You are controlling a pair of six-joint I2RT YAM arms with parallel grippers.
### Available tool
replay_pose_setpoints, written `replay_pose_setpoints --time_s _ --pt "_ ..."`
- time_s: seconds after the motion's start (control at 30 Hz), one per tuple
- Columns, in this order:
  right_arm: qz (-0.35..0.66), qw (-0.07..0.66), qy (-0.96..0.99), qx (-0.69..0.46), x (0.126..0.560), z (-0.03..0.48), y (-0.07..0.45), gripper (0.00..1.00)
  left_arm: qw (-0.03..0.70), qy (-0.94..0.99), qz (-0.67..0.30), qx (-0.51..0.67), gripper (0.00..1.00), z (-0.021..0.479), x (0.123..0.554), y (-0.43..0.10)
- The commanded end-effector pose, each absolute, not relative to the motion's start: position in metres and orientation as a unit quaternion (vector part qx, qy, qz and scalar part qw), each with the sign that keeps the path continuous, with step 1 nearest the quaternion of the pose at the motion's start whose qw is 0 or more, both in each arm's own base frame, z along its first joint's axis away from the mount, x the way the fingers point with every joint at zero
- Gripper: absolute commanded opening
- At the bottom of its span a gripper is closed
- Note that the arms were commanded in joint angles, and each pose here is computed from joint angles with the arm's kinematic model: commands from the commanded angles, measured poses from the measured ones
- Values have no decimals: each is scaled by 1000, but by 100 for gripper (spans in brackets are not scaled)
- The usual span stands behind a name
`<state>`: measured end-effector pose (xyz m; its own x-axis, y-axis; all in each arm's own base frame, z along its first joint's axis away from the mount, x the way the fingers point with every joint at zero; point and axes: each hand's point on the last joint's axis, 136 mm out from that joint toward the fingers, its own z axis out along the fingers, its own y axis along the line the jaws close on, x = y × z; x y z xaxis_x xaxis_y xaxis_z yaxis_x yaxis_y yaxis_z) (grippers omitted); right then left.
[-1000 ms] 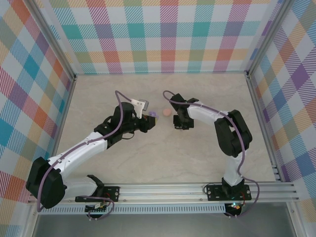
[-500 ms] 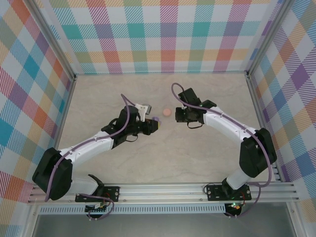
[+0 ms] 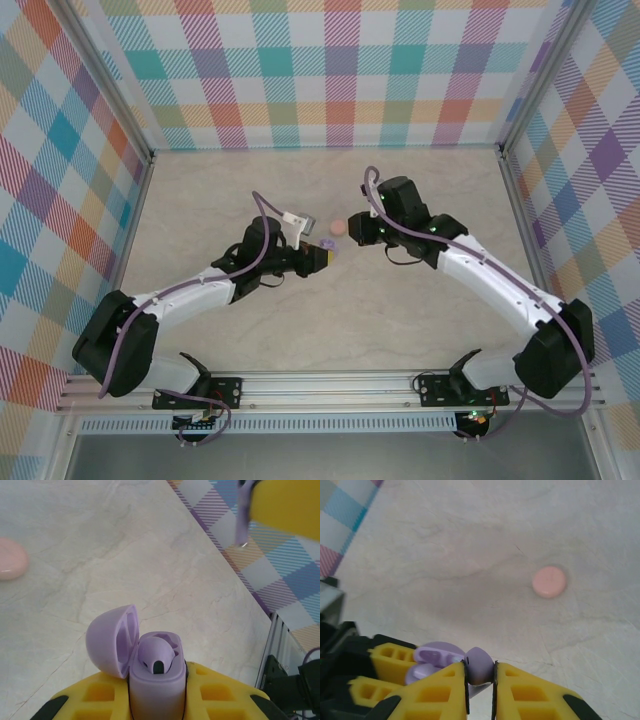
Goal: Insert the wireless bluetooth earbuds into the charging case
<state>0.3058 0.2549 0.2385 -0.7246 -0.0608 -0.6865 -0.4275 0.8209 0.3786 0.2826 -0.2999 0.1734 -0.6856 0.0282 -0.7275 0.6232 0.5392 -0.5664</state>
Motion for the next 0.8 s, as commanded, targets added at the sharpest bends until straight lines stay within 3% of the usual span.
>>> replay_pose_setpoints --time_s 0.0,0.33,0.77 --pt "297 373 862 -170 296 263 264 17 395 753 -458 258 14 207 277 -305" --pt "315 391 841 -201 279 287 275 17 455 694 -470 301 14 246 265 -305" --pt "322 393 830 -230 271 293 287 17 456 691 -471 303 14 254 265 -307"
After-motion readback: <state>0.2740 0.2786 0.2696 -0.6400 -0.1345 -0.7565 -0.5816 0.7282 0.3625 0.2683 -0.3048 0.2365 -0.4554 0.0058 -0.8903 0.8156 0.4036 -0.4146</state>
